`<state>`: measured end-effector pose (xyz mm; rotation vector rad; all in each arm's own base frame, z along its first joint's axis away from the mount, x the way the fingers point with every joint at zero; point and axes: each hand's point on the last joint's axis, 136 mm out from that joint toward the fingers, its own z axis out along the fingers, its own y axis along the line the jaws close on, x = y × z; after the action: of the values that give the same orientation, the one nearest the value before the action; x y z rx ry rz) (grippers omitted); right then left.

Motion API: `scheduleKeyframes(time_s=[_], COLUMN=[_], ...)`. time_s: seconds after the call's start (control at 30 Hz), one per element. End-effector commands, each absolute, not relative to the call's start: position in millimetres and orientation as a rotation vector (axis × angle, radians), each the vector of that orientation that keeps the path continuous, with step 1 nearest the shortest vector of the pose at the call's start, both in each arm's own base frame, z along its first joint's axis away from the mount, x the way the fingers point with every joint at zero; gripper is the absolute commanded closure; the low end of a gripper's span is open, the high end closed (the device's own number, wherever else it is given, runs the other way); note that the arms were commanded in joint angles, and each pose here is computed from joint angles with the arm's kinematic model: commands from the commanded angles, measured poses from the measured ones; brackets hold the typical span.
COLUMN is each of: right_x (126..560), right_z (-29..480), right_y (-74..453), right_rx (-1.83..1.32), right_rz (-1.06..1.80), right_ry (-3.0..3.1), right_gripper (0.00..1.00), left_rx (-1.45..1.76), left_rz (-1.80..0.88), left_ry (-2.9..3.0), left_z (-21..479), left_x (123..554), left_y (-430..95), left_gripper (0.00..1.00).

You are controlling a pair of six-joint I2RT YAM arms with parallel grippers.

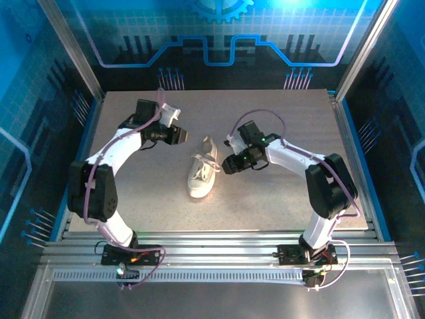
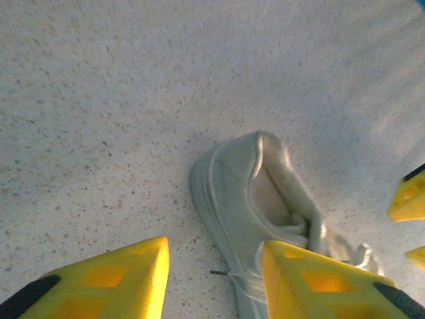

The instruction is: Tie the shoes

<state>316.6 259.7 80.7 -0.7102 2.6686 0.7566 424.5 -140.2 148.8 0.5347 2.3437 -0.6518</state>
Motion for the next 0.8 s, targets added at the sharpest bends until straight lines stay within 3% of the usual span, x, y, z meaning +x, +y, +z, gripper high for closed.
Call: scheduleKeyframes(time_s=[0.0,0.17,0.5,0.63,0.77], right_x=[321.3,322.7,324.3,326.8,331.0], right_z=[82.3,76.9,70.8,69.7,70.7], right_y=[277.0,291.8,307.3,308.2,307.2], right_rx=[-0.667,-0.649,-0.657,-0.663,-0.676], right_rz=[0.875,0.965,1.013,1.006,0.979], right_ry=[2.629,2.636,2.626,2.619,2.609], right_gripper=[0.56,0.56,0.57,0.68,0.86], left_rx=[0.695,0.763,0.765,0.745,0.749], left_rz=[-0.58,-0.727,-0.69,-0.687,-0.668], left_ry=[2.398,2.389,2.536,2.563,2.579], left_z=[121.0,107.0,83.5,76.8,72.0], left_x=[420.8,410.4,370.2,354.8,343.0], left_y=[-144.0,-160.8,-163.4,-165.3,-165.3], left_gripper=[0.6,0.61,0.61,0.59,0.56])
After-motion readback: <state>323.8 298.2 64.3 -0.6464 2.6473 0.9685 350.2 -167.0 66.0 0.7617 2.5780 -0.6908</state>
